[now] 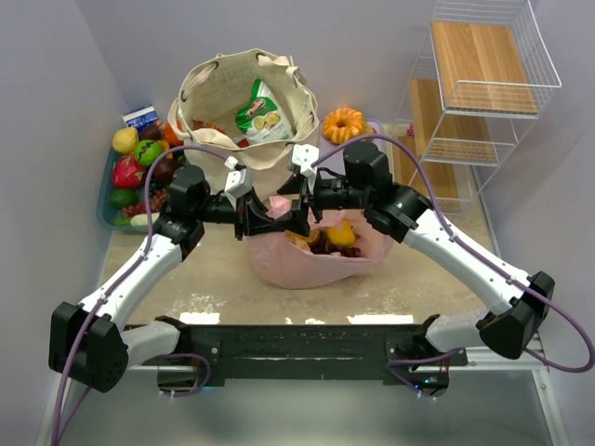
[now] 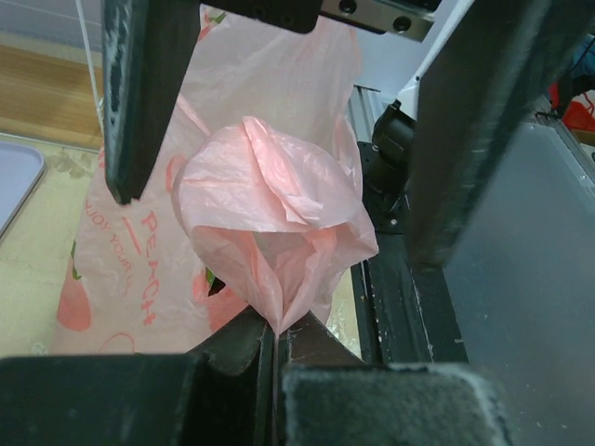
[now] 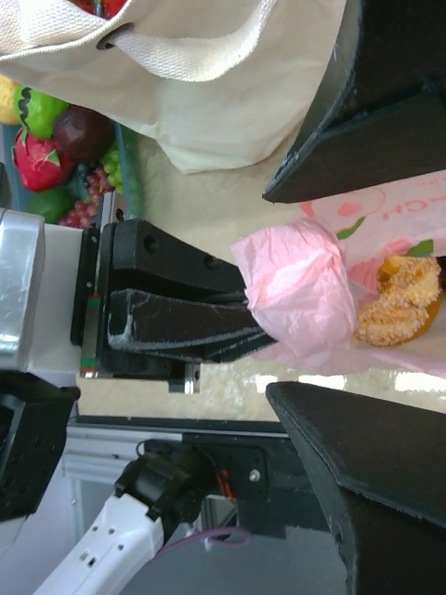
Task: Place the mixed food into the grocery bags and tie them
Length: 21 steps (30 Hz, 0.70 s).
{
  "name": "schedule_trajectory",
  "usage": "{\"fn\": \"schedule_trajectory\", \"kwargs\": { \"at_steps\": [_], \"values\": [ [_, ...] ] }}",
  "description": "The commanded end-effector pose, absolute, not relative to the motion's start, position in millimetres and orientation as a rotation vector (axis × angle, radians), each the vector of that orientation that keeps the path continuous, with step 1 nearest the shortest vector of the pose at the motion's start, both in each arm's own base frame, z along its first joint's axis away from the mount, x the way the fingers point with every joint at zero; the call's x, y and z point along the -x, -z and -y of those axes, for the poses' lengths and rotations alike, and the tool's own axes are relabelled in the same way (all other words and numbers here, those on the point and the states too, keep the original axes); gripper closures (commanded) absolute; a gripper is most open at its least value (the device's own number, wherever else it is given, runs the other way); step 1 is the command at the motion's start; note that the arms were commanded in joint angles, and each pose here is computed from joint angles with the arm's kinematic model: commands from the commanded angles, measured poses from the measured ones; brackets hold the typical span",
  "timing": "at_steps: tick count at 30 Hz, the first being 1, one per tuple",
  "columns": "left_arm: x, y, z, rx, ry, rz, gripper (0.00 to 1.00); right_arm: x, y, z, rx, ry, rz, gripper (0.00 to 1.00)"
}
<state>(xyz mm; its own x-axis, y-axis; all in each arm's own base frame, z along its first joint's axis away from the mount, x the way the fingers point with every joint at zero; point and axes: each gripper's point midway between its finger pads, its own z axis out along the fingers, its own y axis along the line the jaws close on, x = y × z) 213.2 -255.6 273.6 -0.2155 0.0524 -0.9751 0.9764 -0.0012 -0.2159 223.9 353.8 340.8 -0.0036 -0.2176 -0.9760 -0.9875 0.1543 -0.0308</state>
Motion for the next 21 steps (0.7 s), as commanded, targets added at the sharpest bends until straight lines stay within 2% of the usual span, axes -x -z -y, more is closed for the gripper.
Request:
{"fn": "schedule_trajectory", "kwargs": {
  "at_steps": [1, 2, 4, 5, 7, 10, 12, 15, 16, 17, 19, 21],
  "values": [
    [-207, -275, 259, -1.180, 1.364, -1.358, 1.00, -227, -361, -356, 1.251, -0.937, -1.352, 0.29],
    [-208, -275, 259, -1.180, 1.364, -1.358, 1.00, -225, -360, -356, 1.261, -0.951, -1.348, 0.38],
    [-208, -274, 259, -1.179, 1.364, -1.361, 1.00, -223, -362, -357, 1.265, -0.962, -1.341, 0.49],
    [-208, -274, 259, -1.178, 1.362, -1.361, 1.00, -224, -361, -356, 1.259, -0.961, -1.346, 0.68],
    [-208, -271, 259, -1.172, 1.360, -1.375, 1.00, -222, -367, -355, 1.238, -0.968, -1.345, 0.86],
    [-212, -263, 258, -1.156, 1.327, -1.428, 1.00, -229, -376, -351, 1.165, -0.943, -1.364, 1.00],
    [-223, -257, 259, -1.163, 1.230, -1.446, 1.00, -233, -384, -346, 1.116, -0.921, -1.373, 1.00],
    [-221, -251, 260, -1.171, 1.215, -1.489, 0.72, -231, -390, -344, 1.095, -0.929, -1.373, 1.00],
    [-221, -253, 260, -1.172, 1.209, -1.493, 0.51, -231, -389, -345, 1.092, -0.935, -1.383, 1.00],
    [-225, -255, 258, -1.169, 1.172, -1.490, 0.42, -230, -390, -344, 1.094, -0.940, -1.382, 1.00],
    [-233, -269, 256, -1.143, 1.104, -1.474, 0.29, -228, -389, -344, 1.094, -0.950, -1.392, 1.00],
    [-238, -287, 255, -1.118, 1.055, -1.420, 0.26, -225, -390, -342, 1.096, -0.957, -1.397, 1.00]
  ]
}}
